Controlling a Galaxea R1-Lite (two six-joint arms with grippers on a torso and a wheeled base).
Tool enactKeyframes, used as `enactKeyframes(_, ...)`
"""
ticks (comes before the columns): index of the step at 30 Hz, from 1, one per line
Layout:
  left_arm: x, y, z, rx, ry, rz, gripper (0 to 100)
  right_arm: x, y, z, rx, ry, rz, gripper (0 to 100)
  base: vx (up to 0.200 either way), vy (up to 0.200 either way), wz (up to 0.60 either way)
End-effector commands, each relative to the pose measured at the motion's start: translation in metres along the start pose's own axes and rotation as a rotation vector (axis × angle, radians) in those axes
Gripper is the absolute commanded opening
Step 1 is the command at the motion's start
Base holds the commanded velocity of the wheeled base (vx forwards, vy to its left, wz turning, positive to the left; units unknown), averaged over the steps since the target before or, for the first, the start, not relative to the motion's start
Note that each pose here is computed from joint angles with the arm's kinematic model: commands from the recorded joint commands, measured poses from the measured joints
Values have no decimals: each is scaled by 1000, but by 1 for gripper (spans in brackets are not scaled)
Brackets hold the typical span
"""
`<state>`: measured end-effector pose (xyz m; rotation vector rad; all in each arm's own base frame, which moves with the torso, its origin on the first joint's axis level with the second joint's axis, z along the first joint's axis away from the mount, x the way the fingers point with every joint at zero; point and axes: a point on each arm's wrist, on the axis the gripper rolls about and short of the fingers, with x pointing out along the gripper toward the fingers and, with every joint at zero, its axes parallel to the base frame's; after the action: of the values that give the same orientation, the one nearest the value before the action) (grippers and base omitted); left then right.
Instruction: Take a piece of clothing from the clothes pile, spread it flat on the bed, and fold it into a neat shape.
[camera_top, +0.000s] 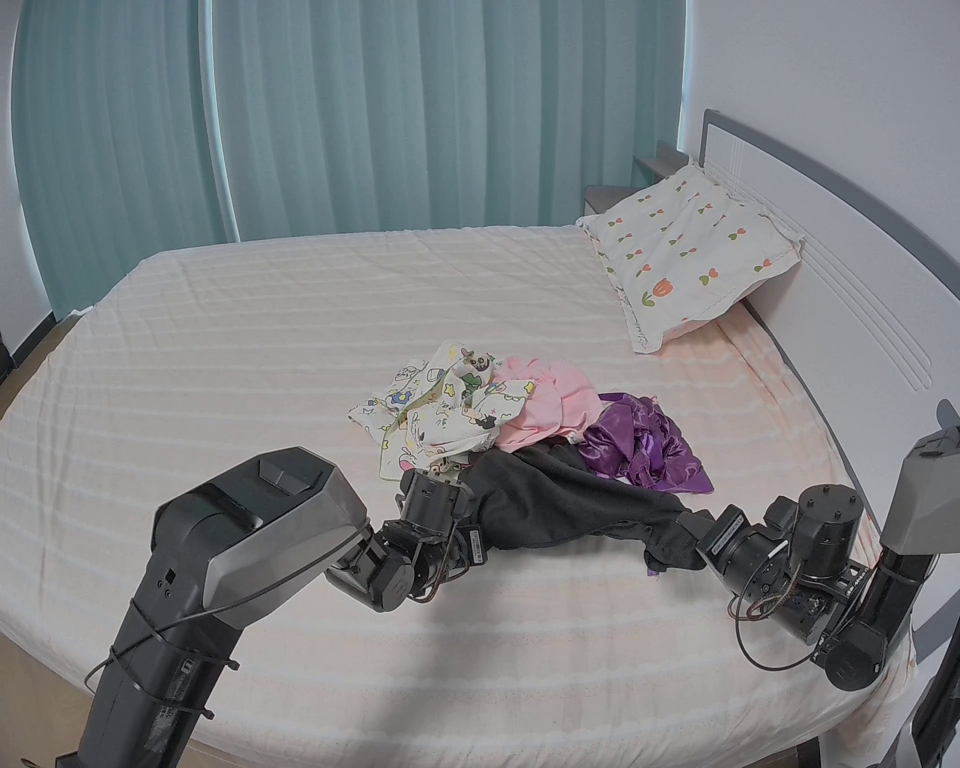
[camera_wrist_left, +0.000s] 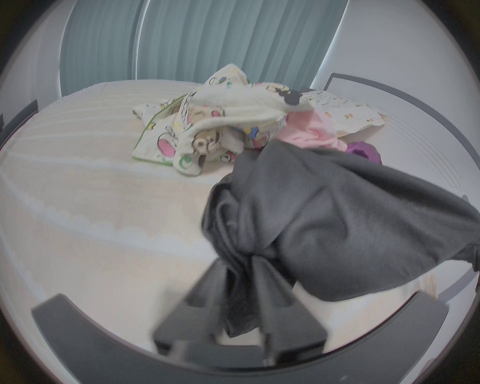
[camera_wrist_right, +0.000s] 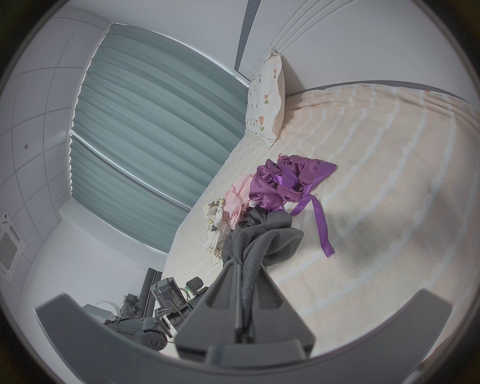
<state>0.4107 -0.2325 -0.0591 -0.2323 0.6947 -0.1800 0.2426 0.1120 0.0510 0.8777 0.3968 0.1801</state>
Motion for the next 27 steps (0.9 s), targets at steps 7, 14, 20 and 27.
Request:
enactKeyframes(7,-114,1,48,-160,-70,-86,0,-1,8,-10,45,31,34,0,0,0,0)
enactKeyframes(14,-227,-14,82,-210,-288,-267,0,-24,60,45,-10,-204,266,0,0,0,0)
enactKeyframes(20,-292,-12,99,-257,-462,-282,0,-68,103,81,-69,-351,489,0,0,0,0)
enactKeyframes(27,-331,5,76,-258,-470,-285,0,-85,80,58,-82,-188,459,0,0,0,0)
